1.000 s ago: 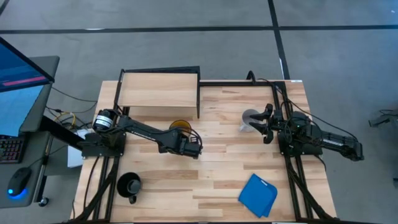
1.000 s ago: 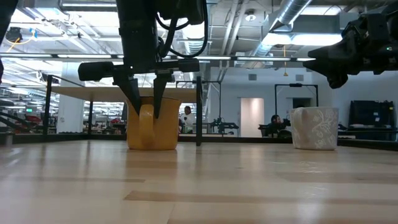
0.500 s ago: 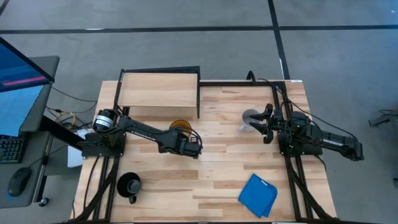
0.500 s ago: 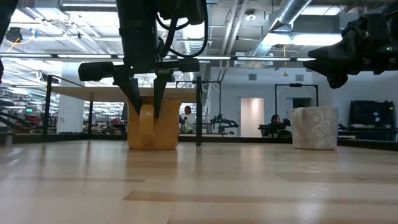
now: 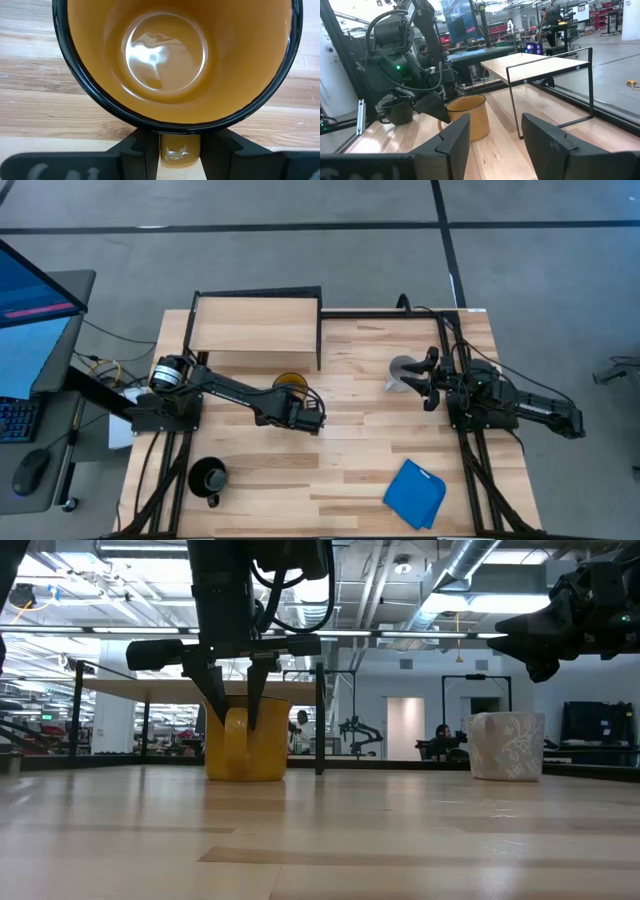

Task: Stack small to large cups/mugs on shelf
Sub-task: Put the yellow mug on the shelf

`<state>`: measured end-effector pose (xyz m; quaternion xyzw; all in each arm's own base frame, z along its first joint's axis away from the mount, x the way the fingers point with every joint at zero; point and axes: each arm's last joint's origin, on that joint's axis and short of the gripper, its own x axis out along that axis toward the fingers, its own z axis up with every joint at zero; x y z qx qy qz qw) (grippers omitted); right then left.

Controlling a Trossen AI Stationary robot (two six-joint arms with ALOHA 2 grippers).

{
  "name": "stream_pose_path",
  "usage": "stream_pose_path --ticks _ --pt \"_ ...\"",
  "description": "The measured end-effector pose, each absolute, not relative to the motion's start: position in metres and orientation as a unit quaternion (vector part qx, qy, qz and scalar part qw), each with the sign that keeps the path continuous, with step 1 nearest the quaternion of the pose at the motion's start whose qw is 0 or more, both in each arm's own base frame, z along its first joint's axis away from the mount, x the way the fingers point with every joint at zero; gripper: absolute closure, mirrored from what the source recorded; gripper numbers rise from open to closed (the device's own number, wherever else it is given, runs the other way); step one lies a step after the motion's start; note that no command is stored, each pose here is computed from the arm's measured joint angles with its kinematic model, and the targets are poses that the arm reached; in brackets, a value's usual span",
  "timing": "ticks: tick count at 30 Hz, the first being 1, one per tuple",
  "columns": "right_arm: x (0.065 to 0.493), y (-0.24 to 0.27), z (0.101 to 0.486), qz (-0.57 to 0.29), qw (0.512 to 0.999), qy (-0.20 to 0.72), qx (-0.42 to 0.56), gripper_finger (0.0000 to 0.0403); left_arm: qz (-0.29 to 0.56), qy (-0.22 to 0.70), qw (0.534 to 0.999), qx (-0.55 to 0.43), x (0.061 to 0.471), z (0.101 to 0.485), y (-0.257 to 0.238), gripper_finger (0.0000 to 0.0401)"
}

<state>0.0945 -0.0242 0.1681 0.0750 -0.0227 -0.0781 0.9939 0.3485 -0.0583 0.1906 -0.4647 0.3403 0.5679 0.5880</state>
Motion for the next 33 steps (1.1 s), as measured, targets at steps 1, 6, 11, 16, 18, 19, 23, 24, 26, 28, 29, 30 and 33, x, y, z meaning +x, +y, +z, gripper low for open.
stream_pose_path --ticks 1,6,11,16,18,19,23,24,26,28,29,30,33 --pt "0.0945 -0.0242 0.168 -0.078 0.994 -0.023 0.075 0.0202 0.568 0.34 0.588 -0.465 0.3485 0.1906 -0.0583 0.0299" --pt "0.0945 -0.0242 0.1681 -0.078 0.994 -0.023 0.075 0.0202 0.568 0.34 0.588 -0.465 0.3485 0.1906 -0.0583 0.0299" --pt "0.0945 -0.0242 0.1681 -0.078 0.994 -0.023 0.075 0.0202 0.568 0.34 0.588 -0.465 0.3485 0.1906 -0.0583 0.03" --pt "0.0945 -0.0242 0.1682 -0.078 0.994 -0.023 0.075 0.0202 0.568 0.34 0.588 -0.464 0.3485 0.1906 -0.0582 0.03" --pt "0.0945 -0.0242 0.1682 -0.078 0.994 -0.023 0.075 0.0202 0.568 0.34 0.588 -0.464 0.3485 0.1906 -0.0582 0.03" --pt "0.0945 -0.0242 0.1681 -0.078 0.994 -0.023 0.075 0.0202 0.568 0.34 0.588 -0.464 0.3486 0.1906 -0.0582 0.03" --pt "0.0945 -0.0242 0.1681 -0.078 0.994 -0.023 0.075 0.0202 0.568 0.34 0.588 -0.464 0.3485 0.1906 -0.0581 0.03" --pt "0.0945 -0.0242 0.1681 -0.078 0.994 -0.023 0.075 0.0202 0.568 0.34 0.588 -0.464 0.3485 0.1906 -0.0581 0.03" --pt "0.0945 -0.0242 0.1681 -0.078 0.994 -0.023 0.075 0.0202 0.568 0.34 0.588 -0.465 0.3485 0.1906 -0.0581 0.03" --pt "0.0945 -0.0242 0.1681 -0.078 0.994 -0.023 0.075 0.0202 0.568 0.34 0.588 -0.465 0.3485 0.1906 -0.0581 0.03" --pt "0.0945 -0.0242 0.168 -0.078 0.994 -0.023 0.075 0.0202 0.568 0.34 0.588 -0.465 0.3485 0.1906 -0.0581 0.03" --pt "0.0945 -0.0242 0.1681 -0.078 0.994 -0.023 0.075 0.0202 0.568 0.341 0.588 -0.465 0.3485 0.1906 -0.0581 0.0301" --pt "0.0945 -0.0242 0.1681 -0.078 0.994 -0.023 0.075 0.0202 0.564 0.348 0.592 -0.459 0.3484 0.1906 -0.0581 0.0301"
